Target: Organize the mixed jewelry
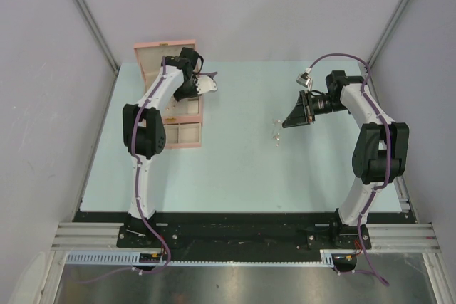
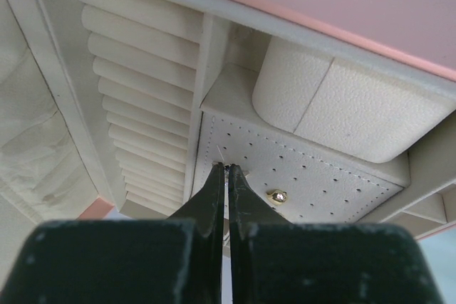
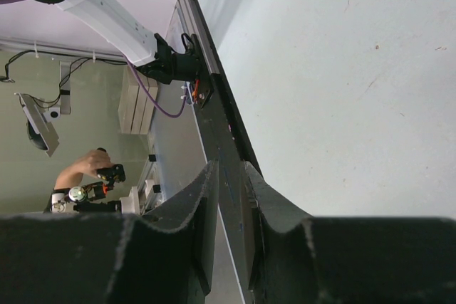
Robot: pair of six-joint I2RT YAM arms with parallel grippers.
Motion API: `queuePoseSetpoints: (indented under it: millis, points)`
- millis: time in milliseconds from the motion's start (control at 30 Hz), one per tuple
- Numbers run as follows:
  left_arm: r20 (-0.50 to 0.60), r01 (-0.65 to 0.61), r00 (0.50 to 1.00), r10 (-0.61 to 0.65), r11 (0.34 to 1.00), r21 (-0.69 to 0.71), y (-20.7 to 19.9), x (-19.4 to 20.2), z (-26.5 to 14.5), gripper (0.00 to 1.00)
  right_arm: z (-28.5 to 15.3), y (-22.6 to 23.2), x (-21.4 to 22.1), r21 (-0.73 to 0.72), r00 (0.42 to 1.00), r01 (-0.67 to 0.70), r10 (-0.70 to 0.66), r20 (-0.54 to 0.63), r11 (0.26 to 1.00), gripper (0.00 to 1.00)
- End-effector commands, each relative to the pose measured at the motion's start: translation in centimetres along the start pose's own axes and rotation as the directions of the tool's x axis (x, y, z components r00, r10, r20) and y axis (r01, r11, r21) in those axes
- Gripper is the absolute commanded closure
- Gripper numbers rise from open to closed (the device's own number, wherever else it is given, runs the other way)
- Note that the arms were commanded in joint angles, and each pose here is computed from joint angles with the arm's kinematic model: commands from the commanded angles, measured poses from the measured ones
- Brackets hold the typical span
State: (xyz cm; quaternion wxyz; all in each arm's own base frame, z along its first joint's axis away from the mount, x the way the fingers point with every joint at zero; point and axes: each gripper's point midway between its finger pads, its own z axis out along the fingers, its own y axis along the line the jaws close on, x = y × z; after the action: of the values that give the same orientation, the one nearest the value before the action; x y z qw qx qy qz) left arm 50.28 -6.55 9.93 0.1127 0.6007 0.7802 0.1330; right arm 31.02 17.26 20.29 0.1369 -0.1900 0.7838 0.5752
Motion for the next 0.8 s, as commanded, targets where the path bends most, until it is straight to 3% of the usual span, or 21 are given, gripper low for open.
queuePoseSetpoints:
  millis: [0, 767]
  points:
    - [0.027, -0.013, 1.0, 0.013, 1.0, -0.022, 0.42, 0.14, -2.39, 1.0, 0.16, -0.08, -0.03, -0.002, 1.0, 0.023, -0.023, -0.003, 1.0, 0.77]
    - [0.031, -0.017, 0.999, 0.018, 1.0, -0.02, 0.42, 0.2, -2.65, 1.0, 0.3, -0.19, -0.02, -0.003, 1.0, 0.019, -0.019, -0.006, 1.0, 0.76]
